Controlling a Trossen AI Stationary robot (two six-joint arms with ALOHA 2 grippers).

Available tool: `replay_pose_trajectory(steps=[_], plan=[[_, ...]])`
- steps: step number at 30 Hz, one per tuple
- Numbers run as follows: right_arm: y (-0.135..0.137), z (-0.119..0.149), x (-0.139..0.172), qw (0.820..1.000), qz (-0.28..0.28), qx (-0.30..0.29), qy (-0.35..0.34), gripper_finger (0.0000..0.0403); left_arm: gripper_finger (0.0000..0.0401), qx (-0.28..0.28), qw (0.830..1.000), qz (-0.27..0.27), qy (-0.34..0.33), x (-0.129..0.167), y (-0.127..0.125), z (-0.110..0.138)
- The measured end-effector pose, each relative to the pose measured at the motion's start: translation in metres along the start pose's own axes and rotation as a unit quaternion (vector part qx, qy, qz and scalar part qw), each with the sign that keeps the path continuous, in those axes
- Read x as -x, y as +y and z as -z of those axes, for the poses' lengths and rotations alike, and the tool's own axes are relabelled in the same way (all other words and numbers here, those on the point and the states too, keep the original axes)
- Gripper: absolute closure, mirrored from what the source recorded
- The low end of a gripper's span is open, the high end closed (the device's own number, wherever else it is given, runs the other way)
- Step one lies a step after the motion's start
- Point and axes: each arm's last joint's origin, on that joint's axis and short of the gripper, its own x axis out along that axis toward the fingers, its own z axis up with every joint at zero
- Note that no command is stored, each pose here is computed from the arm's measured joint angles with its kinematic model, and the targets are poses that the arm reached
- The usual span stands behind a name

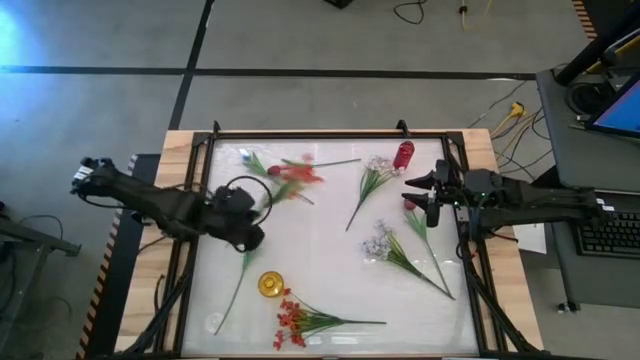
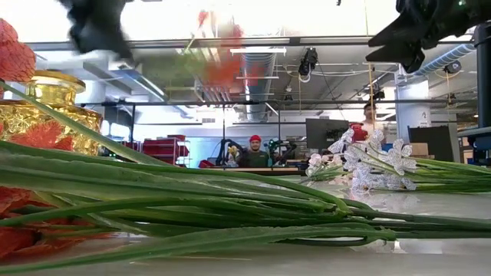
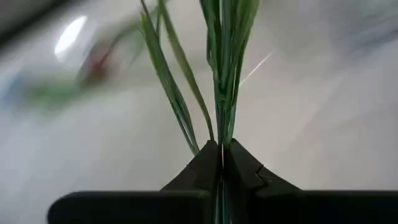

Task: Sort flowers into vase by color
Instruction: Put the top orange flowers into the yellow vase

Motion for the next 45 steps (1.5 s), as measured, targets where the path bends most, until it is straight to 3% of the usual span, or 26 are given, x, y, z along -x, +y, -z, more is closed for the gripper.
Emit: replay_pose_trajectory(steps=[2, 5, 12, 14, 19, 26, 29, 33, 39, 45], plan=[[-0.001, 0.004, -0.002, 1.000, 0.002, -0.004, 0.008, 0.0209, 0.0401, -0.037, 0.993, 0.073, -0.081, 0.007, -0.013, -0.007], [-0.001, 0.009, -0.004, 1.000, 0.004, -0.014, 0.016, 0.0209, 0.0401, -0.067, 0.970, 0.154, -0.174, 0.018, -0.025, -0.009], [-0.001, 0.009, -0.005, 1.000, 0.004, -0.016, 0.014, 0.0209, 0.0401, -0.016, 0.941, 0.226, -0.252, 0.005, -0.022, 0.017], [-0.001, 0.009, -0.005, 1.000, 0.003, -0.016, 0.012, 0.0209, 0.0401, -0.001, 0.942, 0.230, -0.243, -0.006, -0.018, 0.031], [-0.001, 0.009, -0.005, 1.000, 0.003, -0.016, 0.012, 0.0209, 0.0401, 0.047, 0.971, 0.169, -0.160, -0.033, 0.007, 0.064], [-0.001, 0.009, -0.005, 1.000, 0.003, -0.020, 0.012, 0.0209, 0.0401, 0.095, 0.995, 0.035, -0.021, -0.033, 0.046, 0.091], [-0.001, 0.009, -0.005, 1.000, 0.003, -0.020, 0.012, 0.0209, 0.0401, 0.130, 0.990, -0.013, 0.052, -0.030, 0.058, 0.099], [-0.001, 0.009, -0.005, 1.000, 0.003, -0.020, 0.011, 0.0209, 0.0401, 0.180, 0.969, -0.049, 0.163, -0.029, 0.065, 0.112], [-0.001, 0.009, -0.005, 1.000, 0.003, -0.021, 0.011, 0.0209, 0.0389, 0.168, 0.966, -0.046, 0.191, -0.032, 0.057, 0.111], [-0.001, 0.009, -0.005, 1.000, 0.003, -0.024, 0.011, 0.0209, 0.0322, 0.151, 0.962, -0.069, 0.217, -0.035, 0.053, 0.111]])
